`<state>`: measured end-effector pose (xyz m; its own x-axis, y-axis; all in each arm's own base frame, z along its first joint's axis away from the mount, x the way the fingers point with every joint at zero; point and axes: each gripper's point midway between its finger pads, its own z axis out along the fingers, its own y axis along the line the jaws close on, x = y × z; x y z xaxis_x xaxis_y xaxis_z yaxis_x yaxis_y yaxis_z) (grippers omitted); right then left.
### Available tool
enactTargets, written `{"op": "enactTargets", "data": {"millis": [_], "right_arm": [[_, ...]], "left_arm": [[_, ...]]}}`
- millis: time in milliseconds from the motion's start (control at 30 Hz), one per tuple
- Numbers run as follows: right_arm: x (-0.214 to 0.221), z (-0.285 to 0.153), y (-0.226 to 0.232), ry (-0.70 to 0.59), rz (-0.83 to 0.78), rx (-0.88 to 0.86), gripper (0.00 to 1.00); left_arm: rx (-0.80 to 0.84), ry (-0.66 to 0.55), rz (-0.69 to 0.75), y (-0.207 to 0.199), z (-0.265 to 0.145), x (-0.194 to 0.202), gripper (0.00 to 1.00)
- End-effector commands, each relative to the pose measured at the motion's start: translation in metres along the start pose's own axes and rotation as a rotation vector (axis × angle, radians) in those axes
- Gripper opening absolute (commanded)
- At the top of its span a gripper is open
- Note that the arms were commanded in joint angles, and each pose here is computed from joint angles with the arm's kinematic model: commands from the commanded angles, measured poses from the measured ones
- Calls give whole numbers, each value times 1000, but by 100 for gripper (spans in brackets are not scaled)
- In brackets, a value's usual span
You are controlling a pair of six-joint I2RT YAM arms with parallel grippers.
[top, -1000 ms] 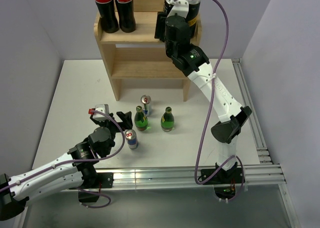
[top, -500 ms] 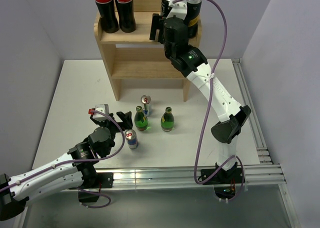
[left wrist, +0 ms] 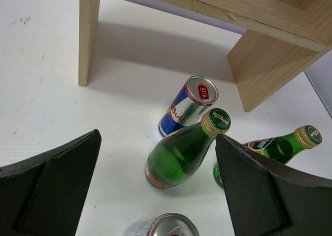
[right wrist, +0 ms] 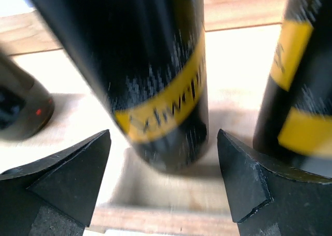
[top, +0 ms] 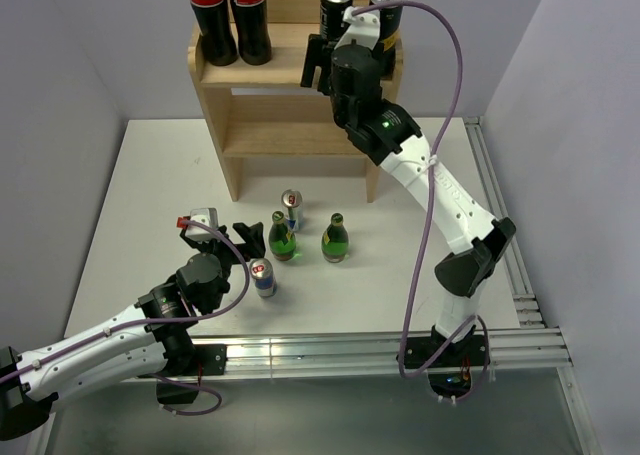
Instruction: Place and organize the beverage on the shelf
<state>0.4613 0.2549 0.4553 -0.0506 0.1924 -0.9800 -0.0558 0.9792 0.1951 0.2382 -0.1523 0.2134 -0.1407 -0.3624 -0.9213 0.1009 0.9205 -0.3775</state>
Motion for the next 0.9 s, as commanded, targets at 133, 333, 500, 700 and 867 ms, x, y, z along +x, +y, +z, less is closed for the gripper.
{"op": "enactTargets", "data": {"millis": [133, 333, 500, 700, 867], "right_arm": [[22, -31, -5, 70, 16, 5, 90], [31, -58, -11, 91, 29, 6, 90], [74, -105, -16, 144, 27, -2, 89], [151, -178, -40, 241, 27, 11, 88], [229, -228, -71, 361, -4, 24, 89]], "left_arm": [[5, -4, -23, 0, 0, 0, 99], [4, -2, -23, -1, 0, 0, 99], [8, -3, -25, -1, 0, 0, 99], [15, 5, -21, -3, 1, 2, 99], [22, 4, -28, -5, 1, 3, 99]]}}
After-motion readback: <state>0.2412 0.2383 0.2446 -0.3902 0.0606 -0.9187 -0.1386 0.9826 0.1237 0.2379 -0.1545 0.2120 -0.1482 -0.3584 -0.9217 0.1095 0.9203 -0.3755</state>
